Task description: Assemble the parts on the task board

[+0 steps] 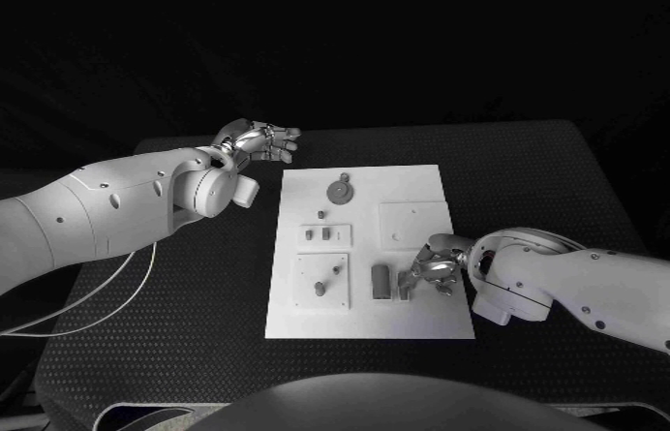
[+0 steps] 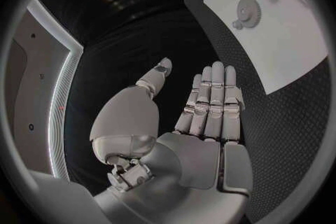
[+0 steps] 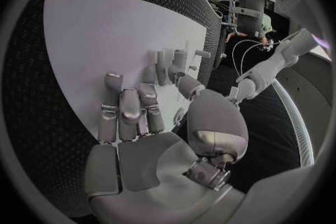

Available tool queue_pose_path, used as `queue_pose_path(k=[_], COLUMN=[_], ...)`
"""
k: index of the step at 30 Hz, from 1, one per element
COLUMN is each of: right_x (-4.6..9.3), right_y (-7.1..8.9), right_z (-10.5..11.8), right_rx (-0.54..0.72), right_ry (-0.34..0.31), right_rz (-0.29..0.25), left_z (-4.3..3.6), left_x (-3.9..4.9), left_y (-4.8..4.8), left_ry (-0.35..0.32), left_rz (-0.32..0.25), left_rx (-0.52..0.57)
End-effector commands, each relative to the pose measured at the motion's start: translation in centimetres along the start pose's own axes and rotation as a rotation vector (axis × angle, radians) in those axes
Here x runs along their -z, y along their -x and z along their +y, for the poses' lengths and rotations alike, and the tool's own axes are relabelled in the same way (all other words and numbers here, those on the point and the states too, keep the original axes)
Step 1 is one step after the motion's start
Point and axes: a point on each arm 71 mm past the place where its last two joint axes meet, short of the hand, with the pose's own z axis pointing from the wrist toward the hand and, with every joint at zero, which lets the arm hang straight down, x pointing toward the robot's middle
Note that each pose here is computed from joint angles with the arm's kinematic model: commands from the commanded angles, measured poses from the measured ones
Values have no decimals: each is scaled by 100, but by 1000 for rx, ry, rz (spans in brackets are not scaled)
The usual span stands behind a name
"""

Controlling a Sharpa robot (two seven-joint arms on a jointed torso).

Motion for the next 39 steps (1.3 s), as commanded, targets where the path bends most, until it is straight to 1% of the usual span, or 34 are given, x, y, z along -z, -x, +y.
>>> queue_pose_path(k=[1, 12, 15, 19, 24, 27, 29, 30, 32, 35, 39], right_x=[-2, -3, -1, 9, 61, 94, 122, 127, 154, 175, 183], right_y=[-25, -23, -15, 11, 70, 120, 164, 170, 203, 227, 230], right_z=[21, 20, 15, 9, 9, 15, 33, 38, 58, 75, 105], right_rx=[31, 38, 35, 39, 40, 74, 97, 105, 148, 182, 222], right_ry=[13, 12, 13, 31, 113, 177, 237, 249, 296, 348, 412], right_rz=[14, 8, 0, -29, -95, -152, -208, -216, -269, -304, -309], left_z=[-19, -19, -19, -18, -17, -17, -17, -16, -17, -17, -16], left_x=[-3, -3, -2, -3, -4, -3, -4, -4, -3, -4, -3], left_y=[-24, -24, -22, -21, -21, -19, -17, -17, -18, -20, -19], left_ry=[-10, -10, -10, -10, -9, -9, -9, -9, -9, -9, -9], left_rz=[16, 16, 16, 16, 18, 18, 17, 17, 17, 18, 18], left_rx=[4, 4, 4, 4, 4, 4, 4, 4, 4, 4, 4])
